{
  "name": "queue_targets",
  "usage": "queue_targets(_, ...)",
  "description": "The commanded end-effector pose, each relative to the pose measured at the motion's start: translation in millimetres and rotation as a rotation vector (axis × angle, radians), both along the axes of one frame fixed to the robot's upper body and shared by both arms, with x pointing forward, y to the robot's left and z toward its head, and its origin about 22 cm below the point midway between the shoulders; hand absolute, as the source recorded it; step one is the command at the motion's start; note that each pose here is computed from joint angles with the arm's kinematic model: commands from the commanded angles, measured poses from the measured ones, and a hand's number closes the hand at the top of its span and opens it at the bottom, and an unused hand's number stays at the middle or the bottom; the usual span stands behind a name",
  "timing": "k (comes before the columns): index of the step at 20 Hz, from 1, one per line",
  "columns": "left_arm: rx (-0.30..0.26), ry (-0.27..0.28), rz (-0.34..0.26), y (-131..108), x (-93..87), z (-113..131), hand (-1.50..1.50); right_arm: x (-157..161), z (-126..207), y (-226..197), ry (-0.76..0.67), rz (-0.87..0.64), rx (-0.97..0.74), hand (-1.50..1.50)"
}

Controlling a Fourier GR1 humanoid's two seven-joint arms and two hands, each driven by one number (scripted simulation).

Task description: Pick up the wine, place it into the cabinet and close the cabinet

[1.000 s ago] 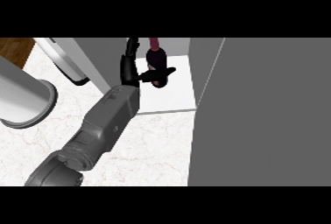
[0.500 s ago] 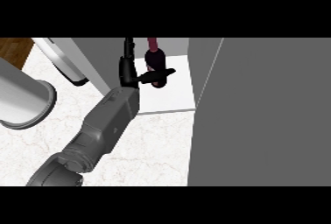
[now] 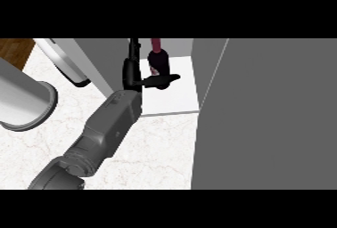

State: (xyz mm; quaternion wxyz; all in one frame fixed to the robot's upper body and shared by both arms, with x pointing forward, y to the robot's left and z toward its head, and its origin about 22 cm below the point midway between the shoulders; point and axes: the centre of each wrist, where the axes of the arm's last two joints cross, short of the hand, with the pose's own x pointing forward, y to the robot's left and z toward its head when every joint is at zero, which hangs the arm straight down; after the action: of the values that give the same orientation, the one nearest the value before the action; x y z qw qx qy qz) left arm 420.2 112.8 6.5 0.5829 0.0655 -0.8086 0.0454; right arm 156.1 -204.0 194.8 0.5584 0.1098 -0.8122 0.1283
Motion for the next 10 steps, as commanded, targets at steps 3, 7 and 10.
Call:
queue_targets(3, -0.036, 0.019, -0.04, 6, -5.8, -12, -1.5, 3, 8, 7, -0.008, 0.016, 0.016, -1.5)
queue_targets(7, -0.023, 0.013, -0.049, 10, -11.7, -22, -1.5, -12, 6, -6, -0.015, 0.015, 0.032, -1.5)
queue_targets(10, -0.083, 0.028, -0.069, 2, -2.1, -4, -1.5, -3, 5, 1, -0.005, 0.039, 0.022, -1.5)
